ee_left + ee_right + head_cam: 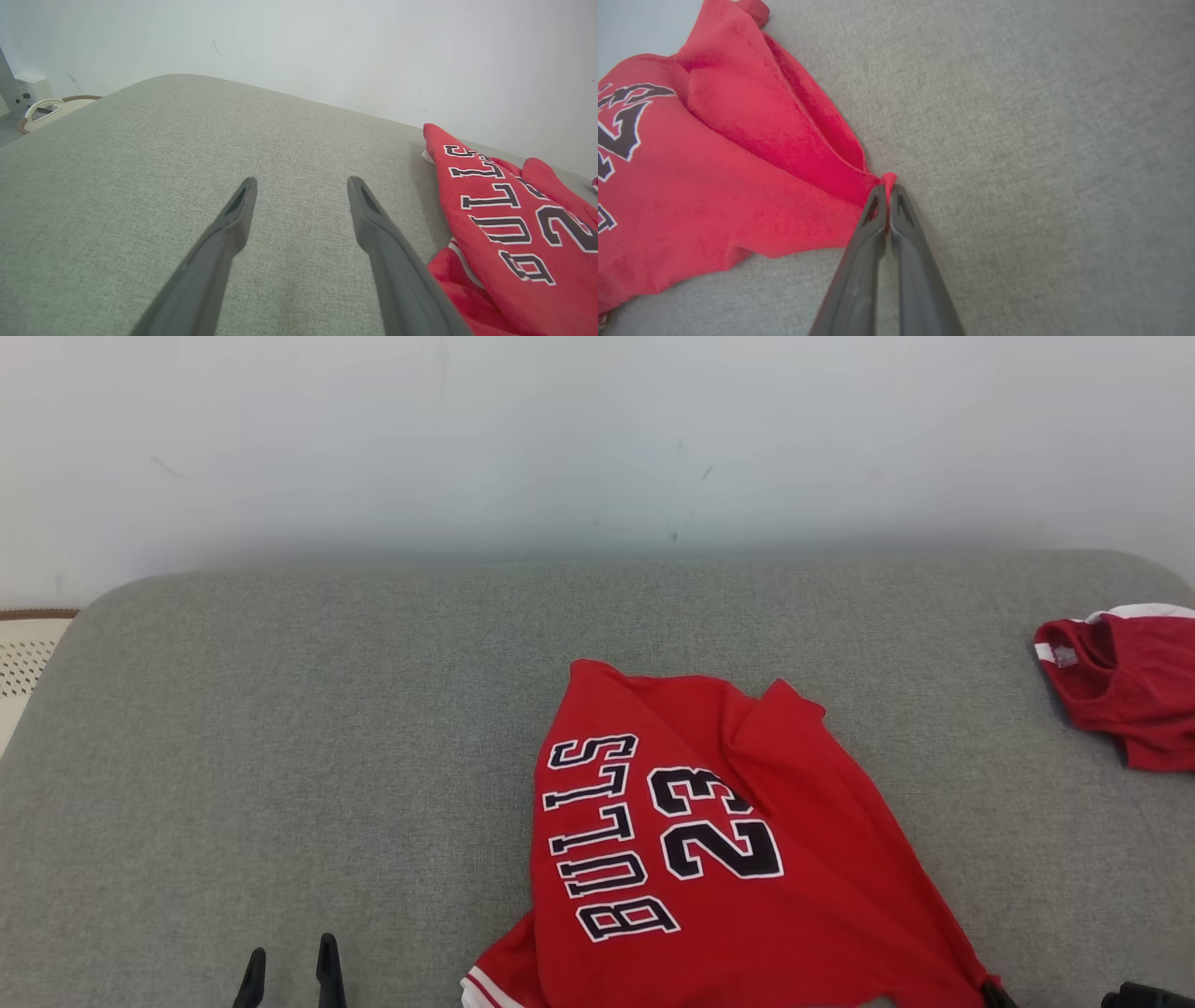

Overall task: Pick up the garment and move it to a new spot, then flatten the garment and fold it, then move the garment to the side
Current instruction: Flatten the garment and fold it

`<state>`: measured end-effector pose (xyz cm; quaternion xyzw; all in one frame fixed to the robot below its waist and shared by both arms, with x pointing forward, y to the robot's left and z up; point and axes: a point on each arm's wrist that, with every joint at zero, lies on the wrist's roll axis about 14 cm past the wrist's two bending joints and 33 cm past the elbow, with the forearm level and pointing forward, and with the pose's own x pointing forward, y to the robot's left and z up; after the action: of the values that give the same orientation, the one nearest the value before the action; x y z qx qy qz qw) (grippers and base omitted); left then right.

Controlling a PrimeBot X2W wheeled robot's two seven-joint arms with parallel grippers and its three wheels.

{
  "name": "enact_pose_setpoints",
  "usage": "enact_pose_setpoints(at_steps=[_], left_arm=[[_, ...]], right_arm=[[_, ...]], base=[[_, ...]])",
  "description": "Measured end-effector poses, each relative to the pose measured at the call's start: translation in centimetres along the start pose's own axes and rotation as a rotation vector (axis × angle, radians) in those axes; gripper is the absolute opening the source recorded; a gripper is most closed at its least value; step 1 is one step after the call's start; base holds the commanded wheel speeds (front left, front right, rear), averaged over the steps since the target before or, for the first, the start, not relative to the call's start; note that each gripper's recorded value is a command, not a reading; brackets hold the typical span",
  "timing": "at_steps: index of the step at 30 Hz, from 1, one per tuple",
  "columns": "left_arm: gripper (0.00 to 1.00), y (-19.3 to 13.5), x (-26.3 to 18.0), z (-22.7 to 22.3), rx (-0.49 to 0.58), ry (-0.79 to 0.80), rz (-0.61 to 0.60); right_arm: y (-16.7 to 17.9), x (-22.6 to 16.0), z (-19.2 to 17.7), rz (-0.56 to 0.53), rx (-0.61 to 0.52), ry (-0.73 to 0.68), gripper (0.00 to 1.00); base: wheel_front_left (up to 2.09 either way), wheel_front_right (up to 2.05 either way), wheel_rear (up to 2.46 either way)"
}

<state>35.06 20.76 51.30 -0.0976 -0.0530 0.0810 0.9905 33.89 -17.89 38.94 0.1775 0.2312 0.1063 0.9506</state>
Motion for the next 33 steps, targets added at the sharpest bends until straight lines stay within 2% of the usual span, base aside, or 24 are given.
enact_pose_setpoints(at_steps=[3,7,8,9,12,14,17,23,30,33], left_arm=[[1.0,0.1,0.0,0.0,0.002,0.0,0.002],[1.0,0.1,0.1,0.0,0.003,0.0,0.003],[1.0,0.0,0.2,-0.1,0.002,0.002,0.0],[1.0,0.0,0.2,-0.1,0.002,0.003,-0.002],[1.0,-0.1,0.2,-0.1,0.001,0.003,-0.006],[1.0,-0.3,0.2,0.0,0.001,0.001,-0.011],[1.0,-0.5,0.1,-0.1,0.002,0.001,-0.017],[1.0,-0.3,0.1,0.1,0.006,-0.004,-0.018],[1.0,0.5,-0.1,1.6,0.022,-0.049,0.005],[1.0,0.6,-0.4,2.0,0.029,-0.061,0.004]], right_arm=[[0.3,-0.6,-1.6,-0.003,0.014,0.061,0.0],[0.7,-0.8,-1.2,-0.006,0.004,0.048,0.02],[0.7,-0.8,-0.7,-0.008,-0.008,0.027,0.81],[0.8,-0.8,-0.1,-0.01,-0.022,0.003,1.0],[0.7,-0.9,1.0,-0.02,-0.037,-0.038,1.0],[0.2,-1.5,3.5,-0.052,-0.099,-0.13,1.0],[0.7,-1.7,5.3,-0.059,-0.127,-0.196,1.0],[2.8,-1.8,7.2,-0.036,-0.167,-0.279,1.0],[4.0,-2.3,10.4,-0.036,-0.3,-0.412,1.0],[5.2,-2.2,10.9,-0.012,-0.313,-0.448,1.0]], base=[[0.0,0.0,0.0],[0.0,0.0,0.0],[0.0,0.0,0.0],[0.0,0.0,0.0],[0.0,0.0,0.0],[0.0,0.0,0.0],[0.0,0.0,0.0],[0.0,0.0,0.0],[0.0,0.0,0.0],[0.0,0.0,0.0]])
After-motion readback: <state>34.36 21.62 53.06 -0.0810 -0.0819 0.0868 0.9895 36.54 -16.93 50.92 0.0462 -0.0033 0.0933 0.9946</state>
